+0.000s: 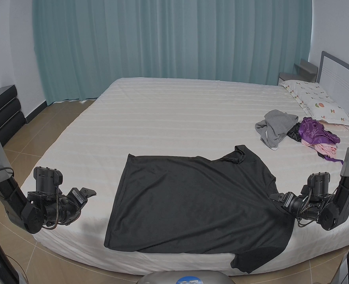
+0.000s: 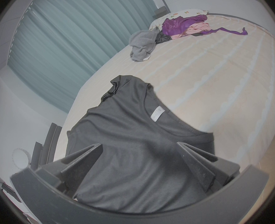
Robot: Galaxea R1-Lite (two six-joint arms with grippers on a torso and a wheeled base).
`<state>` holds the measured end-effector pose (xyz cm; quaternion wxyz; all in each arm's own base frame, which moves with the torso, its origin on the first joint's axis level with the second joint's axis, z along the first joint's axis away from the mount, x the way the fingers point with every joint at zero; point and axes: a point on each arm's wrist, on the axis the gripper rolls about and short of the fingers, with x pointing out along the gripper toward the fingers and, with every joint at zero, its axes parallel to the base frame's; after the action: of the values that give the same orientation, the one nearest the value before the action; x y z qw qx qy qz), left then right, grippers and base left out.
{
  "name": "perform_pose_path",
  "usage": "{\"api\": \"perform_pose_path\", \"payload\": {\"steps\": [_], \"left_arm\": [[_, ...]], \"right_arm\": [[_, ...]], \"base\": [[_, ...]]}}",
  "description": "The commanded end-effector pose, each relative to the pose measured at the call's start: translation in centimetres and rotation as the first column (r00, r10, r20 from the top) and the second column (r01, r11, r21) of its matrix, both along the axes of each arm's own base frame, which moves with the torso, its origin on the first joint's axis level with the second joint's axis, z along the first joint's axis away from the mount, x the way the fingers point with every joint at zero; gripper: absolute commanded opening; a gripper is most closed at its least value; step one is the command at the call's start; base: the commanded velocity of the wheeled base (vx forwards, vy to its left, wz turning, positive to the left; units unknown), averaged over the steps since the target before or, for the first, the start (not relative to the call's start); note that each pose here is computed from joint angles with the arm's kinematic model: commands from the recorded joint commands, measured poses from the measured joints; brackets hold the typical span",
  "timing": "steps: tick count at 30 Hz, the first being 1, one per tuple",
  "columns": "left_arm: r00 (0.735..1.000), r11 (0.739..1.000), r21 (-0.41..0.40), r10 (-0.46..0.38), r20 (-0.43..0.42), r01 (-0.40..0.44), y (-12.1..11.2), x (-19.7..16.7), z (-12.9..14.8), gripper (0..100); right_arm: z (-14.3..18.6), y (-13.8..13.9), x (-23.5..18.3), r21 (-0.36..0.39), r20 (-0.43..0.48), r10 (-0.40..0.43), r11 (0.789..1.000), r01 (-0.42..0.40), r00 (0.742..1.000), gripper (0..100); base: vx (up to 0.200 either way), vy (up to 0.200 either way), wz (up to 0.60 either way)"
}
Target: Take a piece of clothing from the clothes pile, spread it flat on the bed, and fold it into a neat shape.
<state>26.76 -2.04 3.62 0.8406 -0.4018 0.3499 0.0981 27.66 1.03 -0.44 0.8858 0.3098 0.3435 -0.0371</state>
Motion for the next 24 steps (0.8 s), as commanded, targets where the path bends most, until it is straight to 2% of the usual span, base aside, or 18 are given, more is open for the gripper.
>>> {"api": "perform_pose_path", "payload": {"steps": [1,5,14,24], "left_arm": [[1.0,1.0,-0.001,0.002,0.002,-0.002,0.0,0.1,0.0,100],[1.0,1.0,-0.002,0.005,0.002,-0.005,0.1,0.1,0.0,100],[1.0,1.0,-0.001,0.005,-0.001,-0.005,0.1,0.1,-0.1,100],[1.0,1.0,0.001,0.009,-0.01,-0.009,0.2,0.2,-0.4,100]], "right_arm": [[-0.3,0.1,0.0,0.0,-0.012,0.004,1.0,-0.004,1.0,100],[-0.6,0.1,0.0,-0.002,-0.018,0.005,1.0,-0.005,1.0,100],[-1.4,0.8,0.0,-0.005,-0.004,0.025,1.0,-0.025,1.0,100],[-1.5,0.8,-0.1,-0.005,-0.007,0.027,1.0,-0.027,1.0,100]], "base": [[0.0,0.0,0.0],[0.0,0.0,0.0],[0.2,0.0,0.0],[0.0,0.0,0.0]]}}
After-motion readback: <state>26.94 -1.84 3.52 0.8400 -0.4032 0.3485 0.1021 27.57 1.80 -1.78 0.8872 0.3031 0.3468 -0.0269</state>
